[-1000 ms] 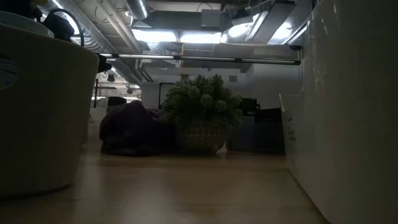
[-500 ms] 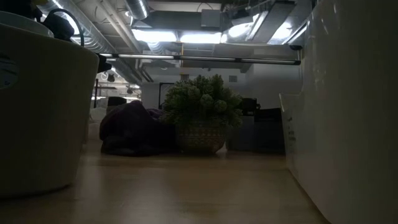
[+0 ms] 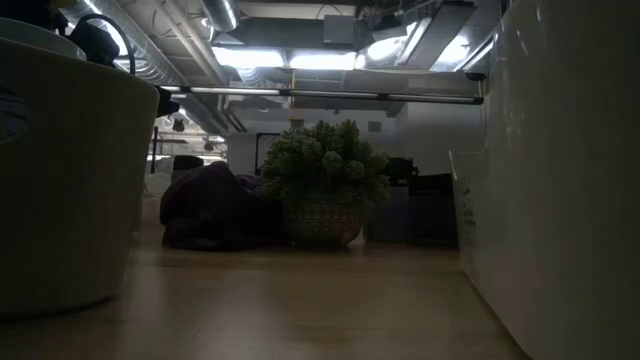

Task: Sort spices by type
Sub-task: Return to Home Position

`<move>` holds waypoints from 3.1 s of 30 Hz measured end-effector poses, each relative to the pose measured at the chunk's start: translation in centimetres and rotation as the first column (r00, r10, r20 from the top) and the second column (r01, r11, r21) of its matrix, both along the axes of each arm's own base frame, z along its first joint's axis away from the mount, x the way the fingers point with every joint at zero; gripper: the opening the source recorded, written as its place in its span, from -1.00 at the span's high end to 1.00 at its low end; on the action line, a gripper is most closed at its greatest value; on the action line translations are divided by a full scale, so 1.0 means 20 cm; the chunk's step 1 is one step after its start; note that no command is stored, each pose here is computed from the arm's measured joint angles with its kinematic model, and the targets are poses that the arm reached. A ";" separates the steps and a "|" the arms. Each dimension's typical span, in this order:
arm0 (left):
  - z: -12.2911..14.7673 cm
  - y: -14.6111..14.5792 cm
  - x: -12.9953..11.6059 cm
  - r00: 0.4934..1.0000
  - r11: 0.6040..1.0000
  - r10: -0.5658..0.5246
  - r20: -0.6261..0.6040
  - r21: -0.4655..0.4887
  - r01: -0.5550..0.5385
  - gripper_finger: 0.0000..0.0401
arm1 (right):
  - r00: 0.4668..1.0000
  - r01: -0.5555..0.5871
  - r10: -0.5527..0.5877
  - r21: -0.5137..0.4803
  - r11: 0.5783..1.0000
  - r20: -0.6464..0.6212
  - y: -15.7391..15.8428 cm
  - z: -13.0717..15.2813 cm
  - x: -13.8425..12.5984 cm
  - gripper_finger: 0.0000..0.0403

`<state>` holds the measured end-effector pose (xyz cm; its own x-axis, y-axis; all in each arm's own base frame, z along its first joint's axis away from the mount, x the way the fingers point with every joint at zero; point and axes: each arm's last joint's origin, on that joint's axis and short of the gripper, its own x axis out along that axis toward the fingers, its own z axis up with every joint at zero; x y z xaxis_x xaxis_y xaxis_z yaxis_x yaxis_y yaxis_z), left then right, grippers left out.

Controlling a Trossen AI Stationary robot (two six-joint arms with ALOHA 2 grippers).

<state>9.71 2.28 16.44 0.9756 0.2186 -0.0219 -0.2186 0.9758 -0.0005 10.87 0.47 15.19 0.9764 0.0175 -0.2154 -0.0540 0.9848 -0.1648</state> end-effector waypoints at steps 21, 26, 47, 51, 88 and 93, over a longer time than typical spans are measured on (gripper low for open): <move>0.00 0.00 0.00 1.000 1.000 0.000 0.000 0.000 0.000 0.04 | 0.990 0.090 -0.102 0.126 0.988 0.095 -0.01 0.04 0.00 0.91; 0.00 0.00 0.00 1.000 1.000 0.000 0.000 0.000 0.000 0.04 | 0.983 0.082 -0.102 0.134 0.988 0.152 -0.01 0.06 -0.02 0.91; 0.00 0.00 0.00 1.000 1.000 0.000 0.000 0.000 0.000 0.04 | 0.970 0.062 -0.093 0.143 0.988 0.227 -0.01 0.10 -0.06 0.91; 0.00 0.00 0.00 1.000 1.000 0.000 0.000 0.000 0.000 0.04 | 0.970 0.049 -0.082 0.144 0.988 0.230 -0.01 0.10 -0.06 0.91; 0.00 0.00 0.00 1.000 1.000 0.000 0.000 0.000 0.000 0.04 | 0.969 0.048 -0.081 0.144 0.988 0.235 -0.01 0.10 -0.06 0.91; 0.00 0.00 0.00 1.000 1.000 0.000 0.000 0.000 0.000 0.04 | 0.970 0.049 -0.081 0.143 0.988 0.230 -0.01 0.10 -0.06 0.91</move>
